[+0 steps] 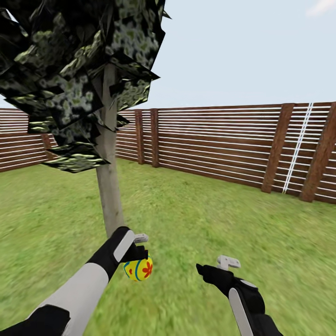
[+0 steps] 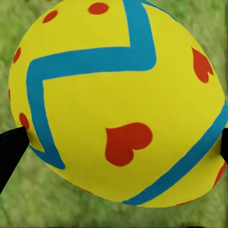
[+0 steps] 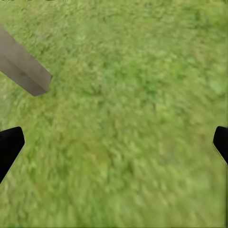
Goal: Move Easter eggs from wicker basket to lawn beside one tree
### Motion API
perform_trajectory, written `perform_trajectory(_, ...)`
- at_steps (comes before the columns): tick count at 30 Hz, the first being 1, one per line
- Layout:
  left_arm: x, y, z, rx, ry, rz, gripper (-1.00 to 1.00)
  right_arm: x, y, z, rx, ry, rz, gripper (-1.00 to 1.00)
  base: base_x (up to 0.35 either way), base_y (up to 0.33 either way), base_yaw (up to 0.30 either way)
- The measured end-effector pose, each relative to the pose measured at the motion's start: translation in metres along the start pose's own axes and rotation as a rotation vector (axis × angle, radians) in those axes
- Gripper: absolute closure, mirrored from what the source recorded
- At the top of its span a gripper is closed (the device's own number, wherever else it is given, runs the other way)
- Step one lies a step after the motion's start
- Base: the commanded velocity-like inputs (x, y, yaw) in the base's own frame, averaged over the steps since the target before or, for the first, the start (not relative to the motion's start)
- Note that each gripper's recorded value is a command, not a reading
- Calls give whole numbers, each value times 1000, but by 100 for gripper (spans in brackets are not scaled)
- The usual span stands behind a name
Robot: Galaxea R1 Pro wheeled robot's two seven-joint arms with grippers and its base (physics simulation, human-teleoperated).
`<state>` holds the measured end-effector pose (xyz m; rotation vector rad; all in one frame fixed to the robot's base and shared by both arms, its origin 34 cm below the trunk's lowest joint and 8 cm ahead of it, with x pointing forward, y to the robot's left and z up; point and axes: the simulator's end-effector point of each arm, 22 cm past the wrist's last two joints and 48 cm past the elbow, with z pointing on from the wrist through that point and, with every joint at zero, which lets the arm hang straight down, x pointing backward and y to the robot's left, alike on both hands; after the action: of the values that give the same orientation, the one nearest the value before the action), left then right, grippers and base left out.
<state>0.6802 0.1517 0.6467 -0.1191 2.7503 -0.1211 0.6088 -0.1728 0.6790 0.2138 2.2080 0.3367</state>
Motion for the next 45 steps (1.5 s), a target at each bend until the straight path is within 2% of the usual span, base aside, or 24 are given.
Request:
perform_trajectory(12,-4,1,0,-11,-20,-5,100,0,0,0,0,0,1,-100,198,-265,1)
perform_trajectory(22,-6,3,-1,-14,-26,-7,100,0,0,0,0,0,1,-100,31,-160,21)
perform_trajectory(45,-11,10,-3,-45,-44,-14,100,1,2,0,-3,2,-2,-100,50,-281,274)
